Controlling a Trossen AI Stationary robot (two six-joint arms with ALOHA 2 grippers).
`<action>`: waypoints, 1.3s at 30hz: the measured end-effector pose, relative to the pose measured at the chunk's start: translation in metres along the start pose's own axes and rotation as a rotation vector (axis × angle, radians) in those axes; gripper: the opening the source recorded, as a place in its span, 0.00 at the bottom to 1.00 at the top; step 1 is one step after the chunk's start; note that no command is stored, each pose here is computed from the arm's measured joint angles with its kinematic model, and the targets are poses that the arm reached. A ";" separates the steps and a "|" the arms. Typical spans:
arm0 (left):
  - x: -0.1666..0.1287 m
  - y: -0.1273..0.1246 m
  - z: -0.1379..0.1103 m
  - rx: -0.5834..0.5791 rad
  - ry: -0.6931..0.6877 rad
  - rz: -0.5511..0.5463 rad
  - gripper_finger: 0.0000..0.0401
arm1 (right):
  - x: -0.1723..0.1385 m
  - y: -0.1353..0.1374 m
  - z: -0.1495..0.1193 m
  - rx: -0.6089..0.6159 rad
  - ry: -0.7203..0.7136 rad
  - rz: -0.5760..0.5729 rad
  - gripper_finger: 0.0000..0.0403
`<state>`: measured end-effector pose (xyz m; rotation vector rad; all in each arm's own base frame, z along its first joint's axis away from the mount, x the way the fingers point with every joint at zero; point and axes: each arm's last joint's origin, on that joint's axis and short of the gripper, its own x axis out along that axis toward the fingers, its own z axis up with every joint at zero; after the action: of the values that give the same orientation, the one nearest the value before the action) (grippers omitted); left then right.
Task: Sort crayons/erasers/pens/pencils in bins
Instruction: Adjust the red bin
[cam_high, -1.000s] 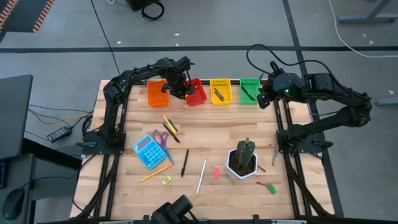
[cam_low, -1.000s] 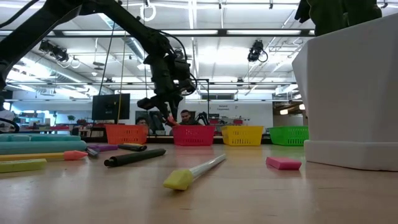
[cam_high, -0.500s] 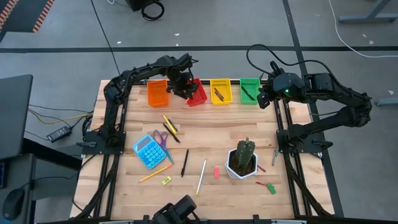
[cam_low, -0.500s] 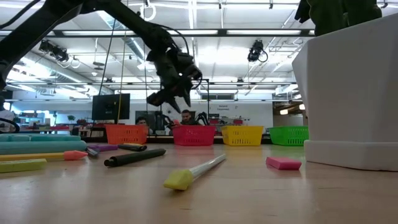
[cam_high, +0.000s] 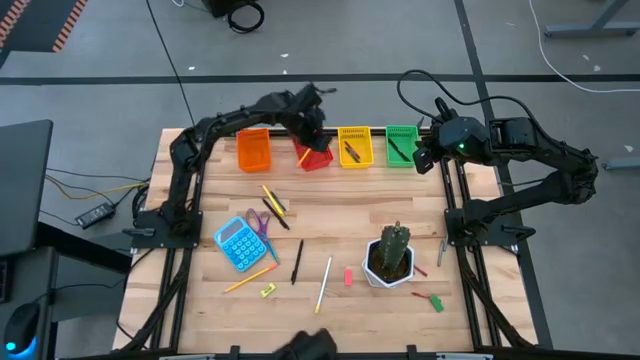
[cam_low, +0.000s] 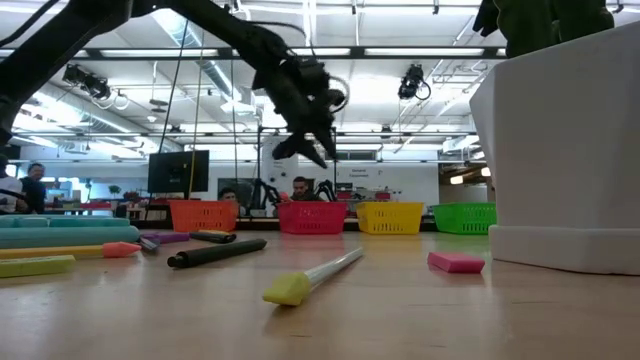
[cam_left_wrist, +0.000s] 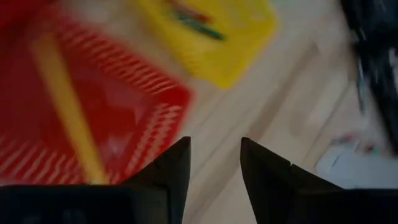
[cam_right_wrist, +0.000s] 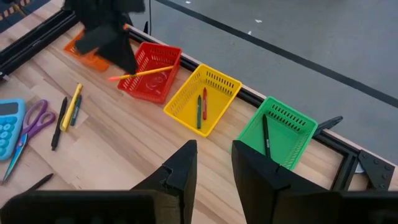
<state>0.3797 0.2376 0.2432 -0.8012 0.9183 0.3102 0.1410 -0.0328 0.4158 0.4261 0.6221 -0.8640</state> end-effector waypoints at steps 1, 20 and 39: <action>0.003 -0.008 -0.002 0.074 -0.005 -0.005 0.35 | 0.000 0.000 0.000 0.000 0.000 0.000 0.27; 0.031 -0.065 -0.032 0.652 0.020 0.388 0.34 | 0.000 0.000 0.000 0.007 0.001 0.000 0.27; 0.055 -0.052 -0.031 0.661 0.058 0.384 0.52 | 0.000 0.001 0.000 0.005 0.013 0.015 0.27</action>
<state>0.4227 0.1746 0.2128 -0.0221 1.1414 0.2903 0.1414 -0.0322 0.4156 0.4405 0.6277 -0.8488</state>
